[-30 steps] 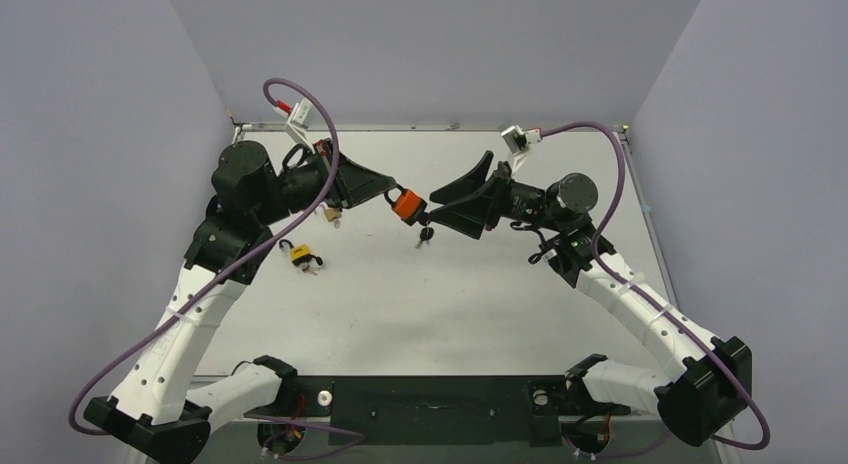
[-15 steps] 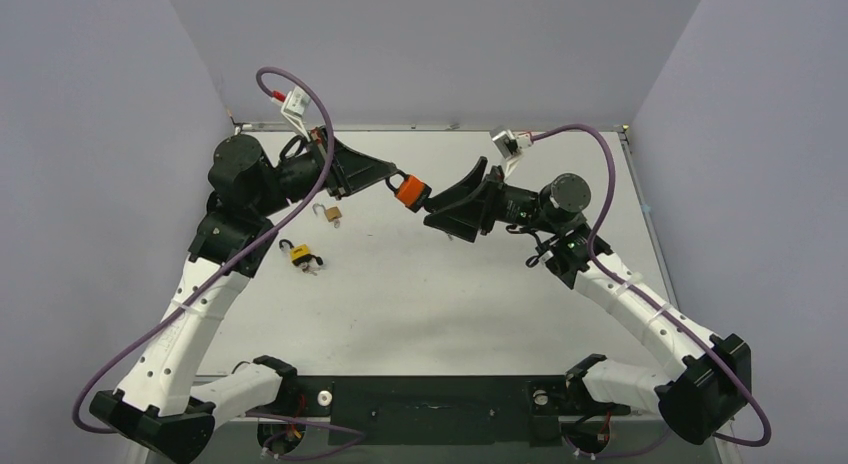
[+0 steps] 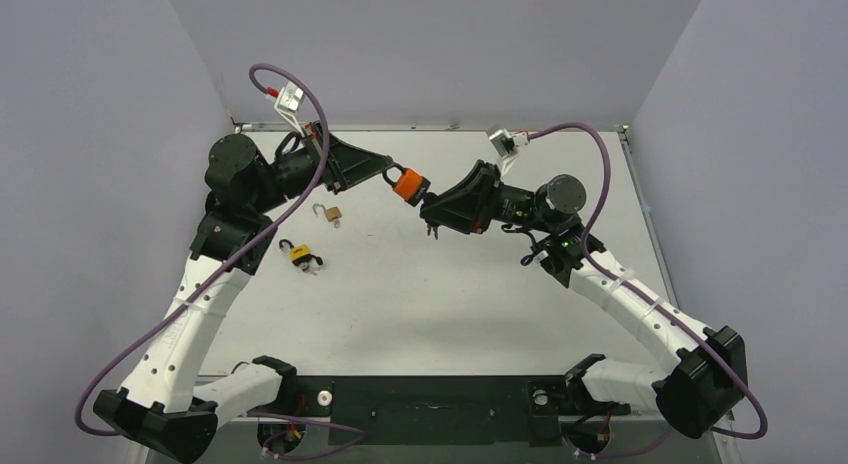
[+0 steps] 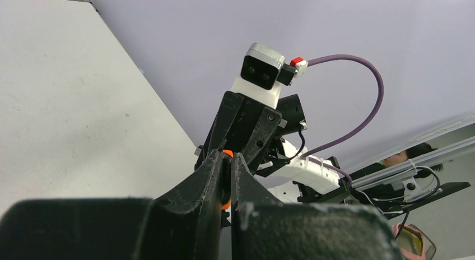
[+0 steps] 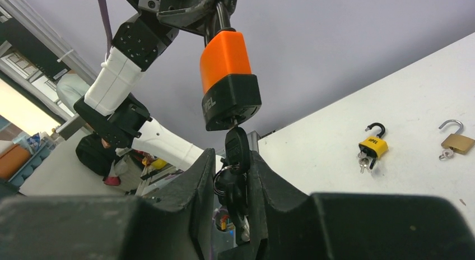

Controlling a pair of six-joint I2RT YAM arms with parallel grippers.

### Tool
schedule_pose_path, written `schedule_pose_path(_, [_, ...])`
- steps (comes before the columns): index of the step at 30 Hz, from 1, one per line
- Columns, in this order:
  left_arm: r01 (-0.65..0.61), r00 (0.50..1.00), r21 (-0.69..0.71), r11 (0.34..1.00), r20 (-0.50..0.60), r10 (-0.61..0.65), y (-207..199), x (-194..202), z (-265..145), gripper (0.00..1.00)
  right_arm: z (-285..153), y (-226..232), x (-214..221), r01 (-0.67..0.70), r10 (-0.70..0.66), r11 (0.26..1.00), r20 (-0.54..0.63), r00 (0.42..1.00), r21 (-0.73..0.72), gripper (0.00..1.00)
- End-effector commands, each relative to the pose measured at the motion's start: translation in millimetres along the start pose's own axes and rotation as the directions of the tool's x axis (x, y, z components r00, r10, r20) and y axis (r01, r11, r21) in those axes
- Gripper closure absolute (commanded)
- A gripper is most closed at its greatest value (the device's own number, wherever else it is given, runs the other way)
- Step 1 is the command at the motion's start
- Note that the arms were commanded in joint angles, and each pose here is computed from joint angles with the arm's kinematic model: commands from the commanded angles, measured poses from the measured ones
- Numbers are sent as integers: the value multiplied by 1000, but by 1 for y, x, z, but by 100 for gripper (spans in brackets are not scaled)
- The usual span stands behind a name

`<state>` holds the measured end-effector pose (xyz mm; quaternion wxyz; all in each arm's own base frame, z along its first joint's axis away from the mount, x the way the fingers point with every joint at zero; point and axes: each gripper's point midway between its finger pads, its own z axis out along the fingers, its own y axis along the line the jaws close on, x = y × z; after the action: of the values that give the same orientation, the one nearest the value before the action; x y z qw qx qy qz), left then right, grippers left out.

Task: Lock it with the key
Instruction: Lock the lock, then place the lock at the center of the board, then place the key at the center of the board.

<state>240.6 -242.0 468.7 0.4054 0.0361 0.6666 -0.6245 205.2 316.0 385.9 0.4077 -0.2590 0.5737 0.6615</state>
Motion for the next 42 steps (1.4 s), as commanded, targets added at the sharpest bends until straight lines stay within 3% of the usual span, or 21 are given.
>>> schedule_pose_path(1, [-55,995,86,995,82,48,-18,-22,-4,100,-2,5,-6,45,-44,999,39,998,-27,100])
schedule_pose_path(14, [-56,987,127,990,160,35,-8,-51,-5,100,-32,-25,16,-6,3,996,37,999,88,100])
schedule_pose_path(18, [-51,985,90,995,169,36,9,-55,1,100,-47,-53,16,-24,10,972,61,998,234,100])
schedule_pose_path(20, [-34,986,56,998,168,24,29,-53,8,100,-73,-96,7,-65,5,880,127,992,470,100])
schedule_pose_path(21, [-26,987,52,998,161,17,38,-51,15,100,-87,-111,18,-86,34,828,104,994,554,100])
schedule_pose_path(24, [7,990,22,1000,138,-10,66,-36,35,100,-136,-154,13,-126,20,574,140,990,809,100])
schedule_pose_path(26, [16,994,-9,1000,112,-15,85,-21,56,100,-171,-175,17,-161,26,396,165,986,904,100])
schedule_pose_path(30, [50,997,-33,998,56,-48,122,12,108,100,-226,-204,24,-244,38,157,241,970,957,100])
schedule_pose_path(37, [141,988,-80,987,-57,-146,203,84,209,100,-304,-256,44,-305,50,-143,314,948,942,100])
schedule_pose_path(42, [199,962,-152,968,-158,-222,273,154,262,100,-318,-288,60,-322,91,-208,345,934,924,100])
